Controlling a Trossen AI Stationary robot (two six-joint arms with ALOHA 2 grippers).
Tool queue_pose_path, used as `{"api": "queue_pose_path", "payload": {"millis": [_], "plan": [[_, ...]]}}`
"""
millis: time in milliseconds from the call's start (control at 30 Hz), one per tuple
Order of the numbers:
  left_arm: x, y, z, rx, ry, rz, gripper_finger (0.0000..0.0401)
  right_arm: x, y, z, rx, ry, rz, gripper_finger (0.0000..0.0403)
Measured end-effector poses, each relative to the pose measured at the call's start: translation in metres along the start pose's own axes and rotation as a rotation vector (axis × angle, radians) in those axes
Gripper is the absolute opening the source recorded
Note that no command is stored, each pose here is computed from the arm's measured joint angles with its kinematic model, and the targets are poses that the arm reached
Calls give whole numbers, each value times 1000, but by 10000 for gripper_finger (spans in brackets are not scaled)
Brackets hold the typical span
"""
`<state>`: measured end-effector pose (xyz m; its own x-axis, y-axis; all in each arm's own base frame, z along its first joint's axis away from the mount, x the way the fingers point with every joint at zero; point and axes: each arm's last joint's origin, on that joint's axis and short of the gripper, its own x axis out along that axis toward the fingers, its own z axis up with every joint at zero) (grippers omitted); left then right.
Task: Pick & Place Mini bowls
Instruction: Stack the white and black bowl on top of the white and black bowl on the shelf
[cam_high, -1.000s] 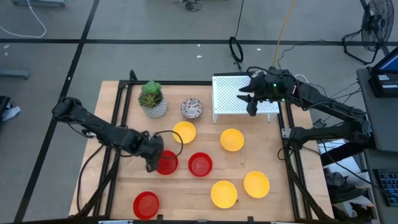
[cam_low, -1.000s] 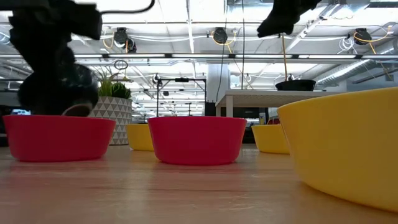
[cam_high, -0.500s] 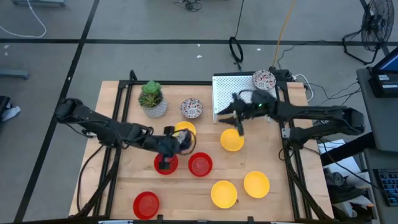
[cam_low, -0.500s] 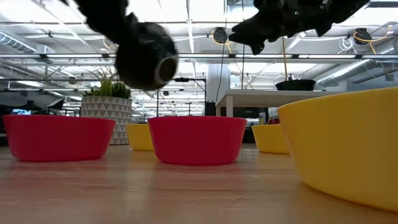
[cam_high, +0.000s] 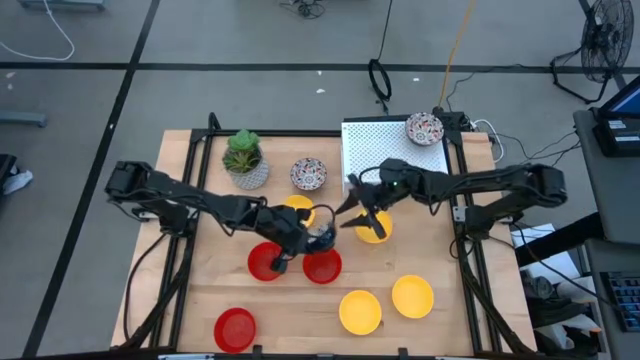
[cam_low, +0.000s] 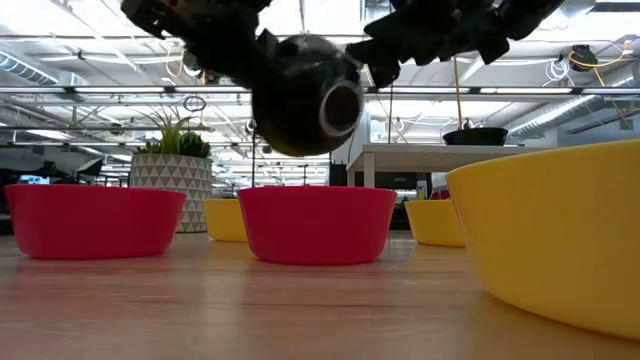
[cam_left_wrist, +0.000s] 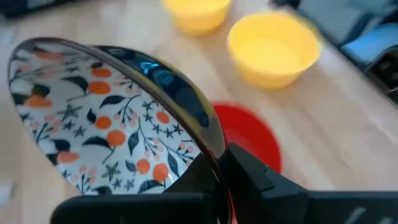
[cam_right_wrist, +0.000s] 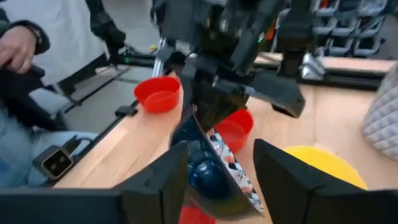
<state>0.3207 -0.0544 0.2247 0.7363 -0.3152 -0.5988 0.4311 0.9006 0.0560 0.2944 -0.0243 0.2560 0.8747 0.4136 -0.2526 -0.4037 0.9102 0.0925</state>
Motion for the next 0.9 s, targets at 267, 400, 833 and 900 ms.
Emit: {"api": "queue_pose_path", "payload": {"millis": [267, 400, 833, 900], "plan": [[0, 3, 5, 103, -69, -34, 29, 26, 2, -5, -51, 38, 55, 213], [-1, 2, 7, 145, -99, -75, 33, 38, -1, -5, -41, 37, 135, 214], [-1, 2, 8, 214, -114, -68, 40, 47, 6, -13, -2, 55, 330, 198], [-1, 2, 8, 227, -116, -66, 35, 47, 6, -12, -4, 53, 330, 184]]}}
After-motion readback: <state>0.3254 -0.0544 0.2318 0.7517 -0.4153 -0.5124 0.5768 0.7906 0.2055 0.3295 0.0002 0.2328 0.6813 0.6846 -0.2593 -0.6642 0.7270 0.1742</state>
